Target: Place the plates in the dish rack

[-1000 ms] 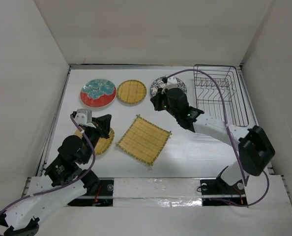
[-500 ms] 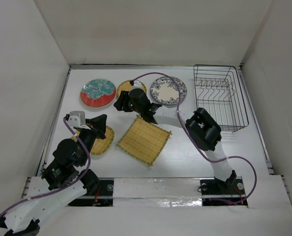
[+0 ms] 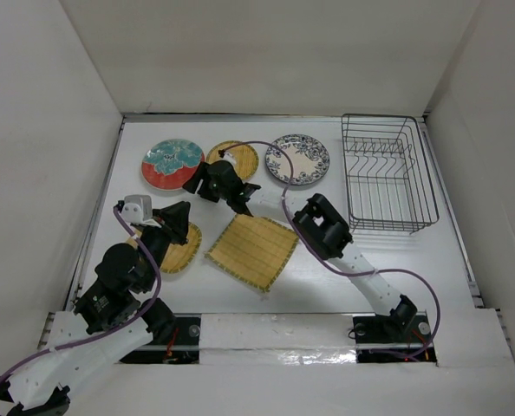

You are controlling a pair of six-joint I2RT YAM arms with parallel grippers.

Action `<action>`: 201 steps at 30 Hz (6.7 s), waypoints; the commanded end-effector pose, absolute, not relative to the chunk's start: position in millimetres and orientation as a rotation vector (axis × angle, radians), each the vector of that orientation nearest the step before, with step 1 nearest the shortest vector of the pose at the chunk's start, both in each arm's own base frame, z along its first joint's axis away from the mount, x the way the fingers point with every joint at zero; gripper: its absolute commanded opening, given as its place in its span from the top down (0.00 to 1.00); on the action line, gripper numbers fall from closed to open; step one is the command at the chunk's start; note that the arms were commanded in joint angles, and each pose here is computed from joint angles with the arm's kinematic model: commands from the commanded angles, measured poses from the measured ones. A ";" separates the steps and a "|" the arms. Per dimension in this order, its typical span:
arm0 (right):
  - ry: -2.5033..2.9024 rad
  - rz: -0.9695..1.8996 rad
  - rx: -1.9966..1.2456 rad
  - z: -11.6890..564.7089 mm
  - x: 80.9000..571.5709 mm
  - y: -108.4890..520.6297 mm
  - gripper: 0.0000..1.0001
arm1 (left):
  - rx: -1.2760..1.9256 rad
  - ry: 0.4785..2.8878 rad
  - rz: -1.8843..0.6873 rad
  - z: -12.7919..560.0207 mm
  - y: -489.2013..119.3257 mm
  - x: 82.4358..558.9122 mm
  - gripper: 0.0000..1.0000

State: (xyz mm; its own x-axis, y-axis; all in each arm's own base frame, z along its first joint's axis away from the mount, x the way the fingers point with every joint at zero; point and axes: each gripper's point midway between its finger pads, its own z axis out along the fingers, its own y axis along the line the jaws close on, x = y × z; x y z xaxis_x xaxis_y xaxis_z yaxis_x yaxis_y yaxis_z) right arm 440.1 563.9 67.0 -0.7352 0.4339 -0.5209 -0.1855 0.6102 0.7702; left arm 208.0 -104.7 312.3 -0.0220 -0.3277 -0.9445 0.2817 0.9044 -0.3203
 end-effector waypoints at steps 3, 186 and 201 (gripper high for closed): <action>2.088 1.258 0.349 89.6 451.6 581.3 0.32 | -0.042 1.486 -0.511 326.7 -106.4 207.7 0.89; 1.243 0.200 0.685 407.7 377.0 -166.2 1.00 | 0.022 1.287 -0.725 365.4 -103.1 166.9 0.63; 1.375 -0.169 0.484 433.7 435.5 -189.2 1.00 | 0.034 1.255 -0.755 372.1 -102.0 159.7 0.63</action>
